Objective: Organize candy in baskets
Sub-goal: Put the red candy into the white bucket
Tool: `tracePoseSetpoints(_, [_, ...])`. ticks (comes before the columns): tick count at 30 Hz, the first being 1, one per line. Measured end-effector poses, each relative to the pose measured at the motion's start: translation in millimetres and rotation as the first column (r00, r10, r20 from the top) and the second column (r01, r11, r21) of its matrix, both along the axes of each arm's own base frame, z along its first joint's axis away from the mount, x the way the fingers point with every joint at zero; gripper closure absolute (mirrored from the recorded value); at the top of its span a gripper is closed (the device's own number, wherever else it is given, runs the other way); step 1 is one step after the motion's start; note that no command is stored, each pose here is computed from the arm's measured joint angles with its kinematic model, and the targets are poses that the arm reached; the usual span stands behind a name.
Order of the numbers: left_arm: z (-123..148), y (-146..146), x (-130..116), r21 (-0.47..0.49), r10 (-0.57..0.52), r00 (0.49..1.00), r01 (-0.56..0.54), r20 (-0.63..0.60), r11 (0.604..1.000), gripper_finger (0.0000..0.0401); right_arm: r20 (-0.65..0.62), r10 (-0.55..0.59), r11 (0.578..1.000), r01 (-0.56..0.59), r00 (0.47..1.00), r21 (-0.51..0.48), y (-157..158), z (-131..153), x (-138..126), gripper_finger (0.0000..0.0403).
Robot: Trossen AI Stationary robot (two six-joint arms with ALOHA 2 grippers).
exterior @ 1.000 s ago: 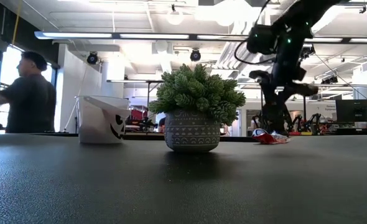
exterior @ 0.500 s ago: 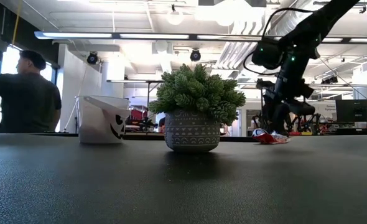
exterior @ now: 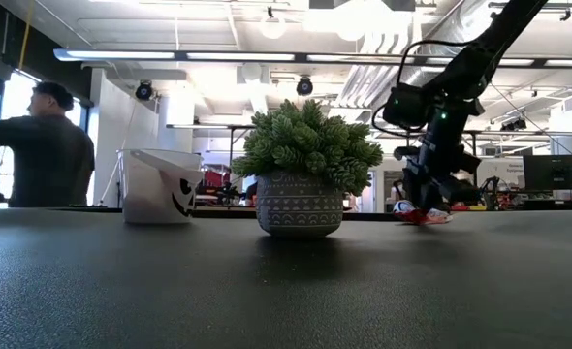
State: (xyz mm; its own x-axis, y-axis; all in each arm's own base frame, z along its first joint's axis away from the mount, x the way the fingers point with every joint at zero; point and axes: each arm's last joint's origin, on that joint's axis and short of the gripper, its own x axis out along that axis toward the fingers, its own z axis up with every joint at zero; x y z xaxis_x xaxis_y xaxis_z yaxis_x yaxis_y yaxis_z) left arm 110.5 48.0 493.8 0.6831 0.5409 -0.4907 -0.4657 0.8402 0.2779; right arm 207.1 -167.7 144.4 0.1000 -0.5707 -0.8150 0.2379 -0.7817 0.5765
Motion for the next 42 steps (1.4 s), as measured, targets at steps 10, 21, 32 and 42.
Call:
tracePoseSetpoints(10, [0.0,0.0,0.0,0.001,-0.001,1.000,0.001,-0.001,1.000,0.0300,-0.012,0.012,1.000,-0.012,1.000,-0.002,-8.4,-8.3,0.4,0.0282])
tracePoseSetpoints(21, [0.0,0.0,0.0,0.001,0.000,1.000,0.000,-0.001,1.000,0.0300,0.030,0.053,0.999,-0.052,0.998,-0.013,-14.9,-21.3,10.7,0.0289])
tracePoseSetpoints(32, [0.0,0.0,0.0,-0.001,0.001,1.000,-0.001,0.001,1.000,0.0300,0.012,0.079,0.997,-0.079,0.997,-0.019,-15.9,-23.9,12.0,0.0359])
tracePoseSetpoints(42, [0.0,0.0,0.0,-0.002,0.001,1.000,-0.001,0.001,1.000,0.0300,0.015,0.128,0.991,-0.127,0.992,-0.048,-14.1,-22.4,17.0,0.0401])
